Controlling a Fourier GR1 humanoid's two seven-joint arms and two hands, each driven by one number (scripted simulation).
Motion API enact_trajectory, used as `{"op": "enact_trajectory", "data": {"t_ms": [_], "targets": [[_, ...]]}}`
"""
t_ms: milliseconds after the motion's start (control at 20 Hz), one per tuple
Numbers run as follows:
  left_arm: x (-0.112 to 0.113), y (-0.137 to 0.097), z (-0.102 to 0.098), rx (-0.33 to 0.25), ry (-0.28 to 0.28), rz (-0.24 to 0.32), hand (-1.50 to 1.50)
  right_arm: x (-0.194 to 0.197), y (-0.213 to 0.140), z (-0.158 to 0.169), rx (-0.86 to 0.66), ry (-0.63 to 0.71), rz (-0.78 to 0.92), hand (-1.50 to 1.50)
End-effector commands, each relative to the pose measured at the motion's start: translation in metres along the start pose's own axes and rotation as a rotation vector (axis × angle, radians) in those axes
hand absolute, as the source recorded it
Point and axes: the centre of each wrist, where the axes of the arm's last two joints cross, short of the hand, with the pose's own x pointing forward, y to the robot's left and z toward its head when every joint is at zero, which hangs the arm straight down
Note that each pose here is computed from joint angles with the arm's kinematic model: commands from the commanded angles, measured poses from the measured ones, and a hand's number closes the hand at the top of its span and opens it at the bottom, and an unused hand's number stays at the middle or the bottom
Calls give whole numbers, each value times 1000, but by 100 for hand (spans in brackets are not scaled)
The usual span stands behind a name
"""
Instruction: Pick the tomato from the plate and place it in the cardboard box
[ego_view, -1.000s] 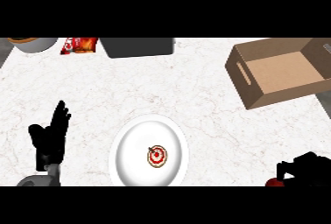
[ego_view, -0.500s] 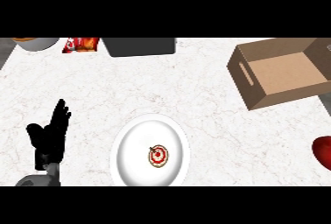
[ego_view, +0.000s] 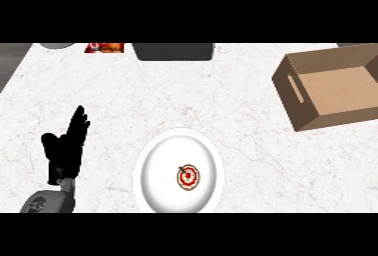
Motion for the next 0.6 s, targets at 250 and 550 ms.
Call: {"op": "enact_trajectory", "data": {"t_ms": [250,550], "targets": [[7,-19,-9,-54,-33,-20,0,-48,7,-22,-1,65,-54,150],[0,-28,-8,-65,-13,-18,0,-68,62,-62,2,59,15,150]]}}
